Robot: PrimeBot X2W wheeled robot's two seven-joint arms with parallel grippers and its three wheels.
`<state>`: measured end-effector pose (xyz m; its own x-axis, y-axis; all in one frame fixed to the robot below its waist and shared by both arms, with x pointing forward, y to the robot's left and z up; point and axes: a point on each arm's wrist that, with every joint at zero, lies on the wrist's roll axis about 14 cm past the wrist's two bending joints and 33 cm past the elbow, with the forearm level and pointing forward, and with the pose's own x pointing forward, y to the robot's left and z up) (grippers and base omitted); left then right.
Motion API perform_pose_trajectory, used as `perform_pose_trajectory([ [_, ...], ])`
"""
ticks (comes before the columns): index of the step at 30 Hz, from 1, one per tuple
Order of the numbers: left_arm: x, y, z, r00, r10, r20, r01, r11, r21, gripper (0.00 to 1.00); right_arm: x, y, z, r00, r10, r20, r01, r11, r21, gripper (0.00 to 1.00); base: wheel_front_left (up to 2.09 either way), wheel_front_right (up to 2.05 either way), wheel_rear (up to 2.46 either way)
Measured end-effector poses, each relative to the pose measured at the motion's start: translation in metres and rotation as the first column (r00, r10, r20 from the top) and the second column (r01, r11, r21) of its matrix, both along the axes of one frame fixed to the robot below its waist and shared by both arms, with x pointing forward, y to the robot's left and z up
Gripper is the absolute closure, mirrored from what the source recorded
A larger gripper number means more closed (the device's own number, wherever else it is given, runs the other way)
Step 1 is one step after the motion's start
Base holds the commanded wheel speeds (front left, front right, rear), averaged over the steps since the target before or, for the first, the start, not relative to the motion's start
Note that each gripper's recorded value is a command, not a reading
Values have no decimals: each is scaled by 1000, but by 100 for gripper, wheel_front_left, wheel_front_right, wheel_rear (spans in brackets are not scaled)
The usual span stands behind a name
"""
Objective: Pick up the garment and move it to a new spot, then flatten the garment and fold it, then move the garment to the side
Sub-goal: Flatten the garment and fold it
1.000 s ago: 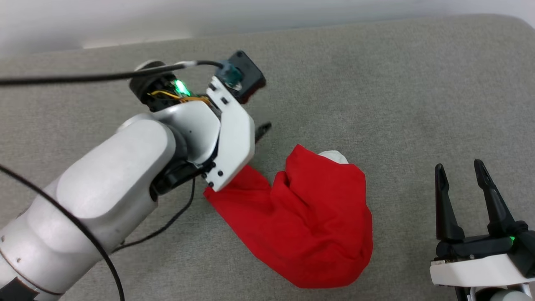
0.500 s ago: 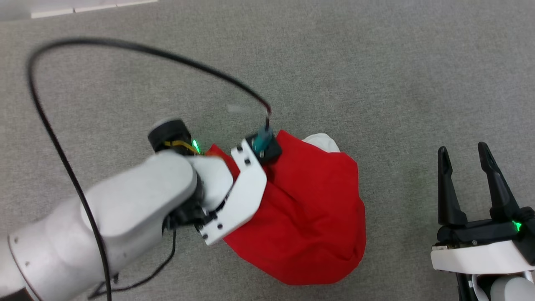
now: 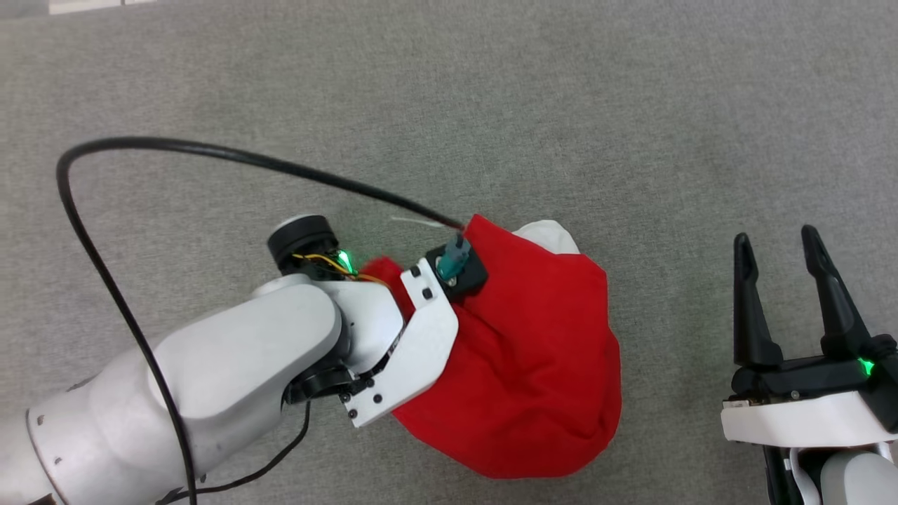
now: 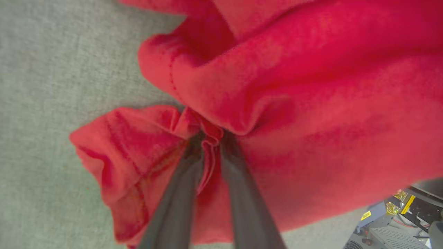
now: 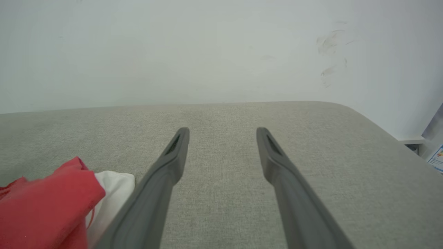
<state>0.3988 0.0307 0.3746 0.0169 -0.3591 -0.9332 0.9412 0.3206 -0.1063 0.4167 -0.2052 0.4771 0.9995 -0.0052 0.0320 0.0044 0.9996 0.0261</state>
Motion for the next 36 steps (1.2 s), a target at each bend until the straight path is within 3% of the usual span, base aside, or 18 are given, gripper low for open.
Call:
perform_pose_trajectory([
  [9, 44, -1, 65, 974, 130, 184, -85, 969, -233, 100, -3, 11, 13, 999, 32, 35, -32, 999, 2, 0, 0, 0, 0],
  [19, 146, 40, 152, 814, 340, 471, -160, 911, -380, 100, -4, 15, 15, 998, 43, 40, -43, 999, 3, 0, 0, 0, 0],
  [27, 188, 93, 115, 740, 446, 503, -308, 890, -336, 100, -3, 7, 4, 1000, 22, 10, -22, 1000, -1, 0, 0, 0, 0],
  [36, 166, 149, 15, 734, 586, 342, -551, 809, -205, 100, 0, 4, -8, 1000, 14, -23, -14, 1000, -6, 0, 0, 0, 0],
])
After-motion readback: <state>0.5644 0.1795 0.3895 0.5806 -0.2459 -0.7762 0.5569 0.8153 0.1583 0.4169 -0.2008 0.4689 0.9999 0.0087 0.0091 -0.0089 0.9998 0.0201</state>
